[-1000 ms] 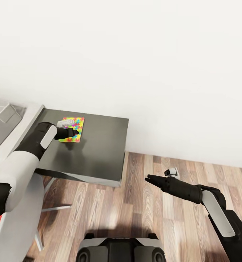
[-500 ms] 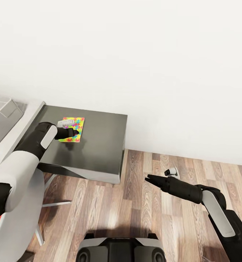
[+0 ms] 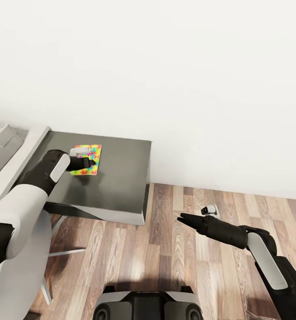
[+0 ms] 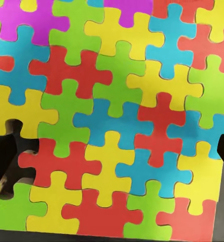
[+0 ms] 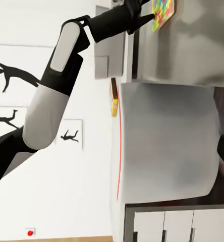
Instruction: Put all the toys in the child's room - the three board games (two on the bed and one on the table), the two jigsaw puzzles on the table, and the tennis ball on the table - inside the toy box on the table in the child's room.
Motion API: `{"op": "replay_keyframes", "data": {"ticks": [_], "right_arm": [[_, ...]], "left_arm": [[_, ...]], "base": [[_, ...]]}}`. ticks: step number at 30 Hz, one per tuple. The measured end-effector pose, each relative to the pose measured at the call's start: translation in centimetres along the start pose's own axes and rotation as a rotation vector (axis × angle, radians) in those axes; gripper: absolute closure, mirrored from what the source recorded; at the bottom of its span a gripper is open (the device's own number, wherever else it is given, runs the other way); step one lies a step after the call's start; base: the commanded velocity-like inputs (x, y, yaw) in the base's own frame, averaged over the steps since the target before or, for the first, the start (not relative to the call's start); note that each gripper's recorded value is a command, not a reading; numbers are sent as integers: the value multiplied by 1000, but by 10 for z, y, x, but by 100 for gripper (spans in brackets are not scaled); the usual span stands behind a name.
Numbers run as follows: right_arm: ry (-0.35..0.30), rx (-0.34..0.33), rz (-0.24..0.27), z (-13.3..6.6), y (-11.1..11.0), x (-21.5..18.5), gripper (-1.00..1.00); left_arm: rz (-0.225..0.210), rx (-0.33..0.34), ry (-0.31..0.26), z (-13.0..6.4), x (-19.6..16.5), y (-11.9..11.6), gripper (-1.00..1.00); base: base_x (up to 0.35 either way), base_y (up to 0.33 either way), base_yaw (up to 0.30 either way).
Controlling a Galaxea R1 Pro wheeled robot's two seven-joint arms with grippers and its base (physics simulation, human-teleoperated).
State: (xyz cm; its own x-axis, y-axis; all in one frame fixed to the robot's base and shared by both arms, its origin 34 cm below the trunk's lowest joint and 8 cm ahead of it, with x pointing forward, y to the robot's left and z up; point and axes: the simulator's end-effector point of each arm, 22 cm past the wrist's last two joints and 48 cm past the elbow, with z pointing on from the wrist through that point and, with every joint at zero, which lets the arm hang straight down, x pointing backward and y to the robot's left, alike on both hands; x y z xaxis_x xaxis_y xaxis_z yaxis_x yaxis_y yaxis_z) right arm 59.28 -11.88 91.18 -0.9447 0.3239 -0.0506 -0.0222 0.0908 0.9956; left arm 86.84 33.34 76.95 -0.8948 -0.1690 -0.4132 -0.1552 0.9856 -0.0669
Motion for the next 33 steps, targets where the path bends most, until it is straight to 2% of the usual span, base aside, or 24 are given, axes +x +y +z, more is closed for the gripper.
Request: {"op": "replay_keyframes", "data": {"ticks": [8, 12, 33], "right_arm": [[-1, -3, -5, 0, 3, -1, -100], [-1, -2, -7, 0, 3, -1, -100], [-1, -4, -12, 0, 6, -2, -100]], "left_arm": [[-3, -6, 6, -1, 2, 3, -100], [-20, 12, 12, 0, 4, -1, -100], [-22, 14, -10, -3, -2, -2, -100]], "base": [[-34, 0, -131], [-167, 0, -149], [-32, -20, -34]]}}
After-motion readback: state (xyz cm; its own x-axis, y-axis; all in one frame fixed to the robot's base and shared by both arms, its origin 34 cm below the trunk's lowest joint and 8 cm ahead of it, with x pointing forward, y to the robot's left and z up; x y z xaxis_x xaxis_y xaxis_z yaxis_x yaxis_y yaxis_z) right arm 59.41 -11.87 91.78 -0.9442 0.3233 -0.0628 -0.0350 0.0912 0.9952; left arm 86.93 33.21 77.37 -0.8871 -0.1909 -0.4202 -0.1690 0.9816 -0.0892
